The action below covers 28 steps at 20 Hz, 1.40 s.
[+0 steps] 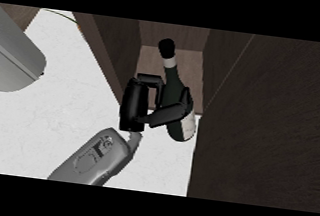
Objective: Pick up the wine, place it into the cabinet and close the cabinet
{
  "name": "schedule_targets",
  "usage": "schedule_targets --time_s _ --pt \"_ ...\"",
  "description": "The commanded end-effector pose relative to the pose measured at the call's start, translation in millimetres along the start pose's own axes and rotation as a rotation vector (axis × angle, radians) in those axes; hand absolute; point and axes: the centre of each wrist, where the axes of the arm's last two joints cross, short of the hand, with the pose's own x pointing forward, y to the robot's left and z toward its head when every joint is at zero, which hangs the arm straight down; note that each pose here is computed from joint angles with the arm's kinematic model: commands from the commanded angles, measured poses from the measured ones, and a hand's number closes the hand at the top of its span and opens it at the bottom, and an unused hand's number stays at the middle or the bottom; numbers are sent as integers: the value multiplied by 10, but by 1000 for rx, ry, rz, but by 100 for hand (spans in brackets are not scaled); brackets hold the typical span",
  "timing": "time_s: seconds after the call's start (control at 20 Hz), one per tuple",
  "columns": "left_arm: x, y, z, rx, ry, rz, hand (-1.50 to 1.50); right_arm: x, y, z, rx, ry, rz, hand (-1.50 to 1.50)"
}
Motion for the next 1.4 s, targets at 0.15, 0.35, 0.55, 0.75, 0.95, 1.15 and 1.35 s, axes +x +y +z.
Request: schedule_targets --time_s 0.15,0.35,0.55,0.75,0.95,1.15,1.35 --pt "-123 49 -50 50 -29 -20 150 115 27 239 23 -65 -34 -150" --pt "-98 48 -266 65 -36 -5 150 211 56 235 19 -61 -64 -150" --pt "-113 314 -316 78 -4 -7 150 279 106 303 27 -55 -45 -150" --pt "-247 340 -505 47 44 22 150 129 80 100 13 -59 -69 -150" --pt "-135 277 -559 48 61 24 150 203 52 171 33 -82 -76 -150" --pt "-294 187 -728 66 79 -18 150 190 91 254 56 -62 -75 -150" --pt "-300 260 -846 76 87 -40 150 250 143 241 46 -54 -80 -150"
